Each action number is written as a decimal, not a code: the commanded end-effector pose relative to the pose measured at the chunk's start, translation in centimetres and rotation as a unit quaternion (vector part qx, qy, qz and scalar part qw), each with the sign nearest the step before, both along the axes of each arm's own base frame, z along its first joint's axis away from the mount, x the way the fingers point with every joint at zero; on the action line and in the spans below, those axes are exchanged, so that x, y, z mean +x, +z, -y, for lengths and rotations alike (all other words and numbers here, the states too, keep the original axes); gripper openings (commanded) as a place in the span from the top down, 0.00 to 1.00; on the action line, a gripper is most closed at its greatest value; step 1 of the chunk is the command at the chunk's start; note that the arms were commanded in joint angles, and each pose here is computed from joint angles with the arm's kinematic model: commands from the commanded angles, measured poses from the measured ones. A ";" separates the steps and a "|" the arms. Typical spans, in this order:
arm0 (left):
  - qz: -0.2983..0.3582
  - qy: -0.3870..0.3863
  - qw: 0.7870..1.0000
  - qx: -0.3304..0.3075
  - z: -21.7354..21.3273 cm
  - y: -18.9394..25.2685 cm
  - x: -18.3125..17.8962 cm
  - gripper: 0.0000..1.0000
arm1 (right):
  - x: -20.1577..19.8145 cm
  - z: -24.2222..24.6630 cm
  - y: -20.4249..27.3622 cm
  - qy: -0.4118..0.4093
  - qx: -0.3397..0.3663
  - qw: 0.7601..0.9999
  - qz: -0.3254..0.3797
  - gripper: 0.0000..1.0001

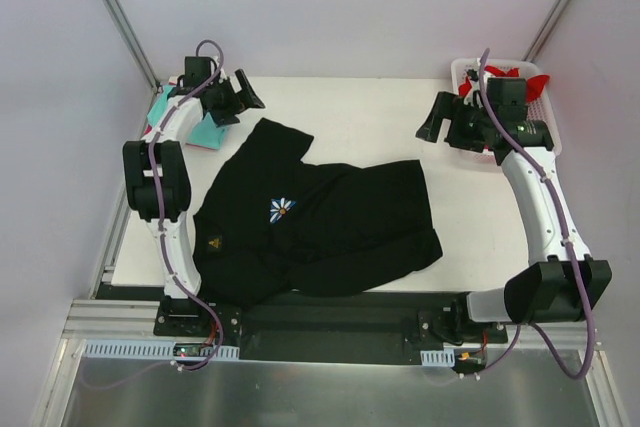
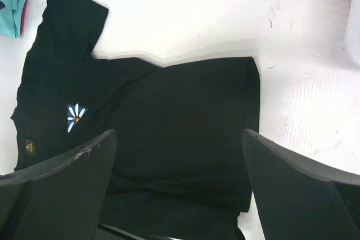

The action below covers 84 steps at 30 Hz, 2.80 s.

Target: Fold and stack the t-shirts

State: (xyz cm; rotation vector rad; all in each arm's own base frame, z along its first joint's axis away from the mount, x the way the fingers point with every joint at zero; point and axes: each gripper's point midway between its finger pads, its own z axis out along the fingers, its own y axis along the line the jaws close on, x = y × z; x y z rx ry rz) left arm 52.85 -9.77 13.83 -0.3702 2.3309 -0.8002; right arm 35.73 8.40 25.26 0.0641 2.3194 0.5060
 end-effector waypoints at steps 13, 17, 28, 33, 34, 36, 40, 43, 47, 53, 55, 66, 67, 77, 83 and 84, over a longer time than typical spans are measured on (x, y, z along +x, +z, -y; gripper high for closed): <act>-0.016 -0.116 0.986 -0.120 4.7 9.0 -6.9 0.01 | 2.5 -8.7 -0.7 0.105 -0.004 0.994 -0.003 0.06; 0.039 -0.097 0.993 -0.052 3.0 10.4 -8.1 0.01 | 3.4 -11.7 0.0 0.138 0.020 0.990 -0.011 0.06; 0.050 -0.128 0.986 0.092 1.7 12.0 -8.3 0.24 | -1.8 -8.0 3.8 0.120 -0.043 0.991 0.049 0.05; 0.040 -0.121 0.990 0.068 3.0 13.4 -11.7 0.01 | -2.9 -8.0 4.1 0.113 -0.040 0.991 0.051 0.05; 0.035 -0.115 0.991 0.060 3.3 13.7 -12.2 0.01 | -3.3 -8.4 4.2 0.119 -0.038 0.991 0.052 0.05; 0.044 -0.124 0.990 0.044 3.8 14.8 -13.9 0.01 | -3.7 -8.8 4.1 0.122 -0.038 0.991 0.050 0.05; 0.071 -0.186 0.980 -0.012 5.6 17.5 -17.8 0.01 | -5.0 -9.3 4.0 0.127 -0.043 0.990 0.050 0.04; 0.075 -0.186 0.979 -0.039 5.9 18.7 -19.9 0.01 | -6.0 -9.3 4.7 0.125 -0.037 0.990 0.059 0.04; 0.128 -0.211 0.966 -0.083 6.8 22.8 -23.1 0.01 | -7.0 -9.0 5.5 0.124 -0.036 0.989 0.067 0.04; 0.154 -0.294 0.929 -0.166 8.8 22.0 -26.5 0.01 | -8.2 -9.0 6.5 0.124 -0.032 0.988 0.082 0.04; 0.149 -0.302 0.924 -0.179 9.1 20.8 -25.8 0.01 | -8.6 -9.0 6.7 0.124 -0.031 0.988 0.085 0.04; 0.109 -0.114 0.973 0.169 1.6 12.0 -10.6 0.01 | -11.0 -7.3 5.5 0.113 -0.067 0.988 0.079 0.04; 0.131 -0.108 0.967 0.188 1.2 14.1 -8.7 0.01 | -11.1 -7.2 5.5 0.114 -0.069 0.988 0.078 0.04; 0.036 -0.079 0.952 0.292 -1.4 3.2 2.6 0.07 | -12.7 -6.3 5.2 0.119 -0.076 0.987 0.074 0.04; 0.012 -0.092 0.965 0.244 -0.7 -1.0 4.4 0.13 | -12.9 -6.6 4.9 0.130 -0.075 0.986 0.073 0.04; 0.009 -0.086 0.968 0.237 -0.6 -1.3 4.6 0.14 | -12.9 -6.6 4.9 0.132 -0.074 0.986 0.073 0.04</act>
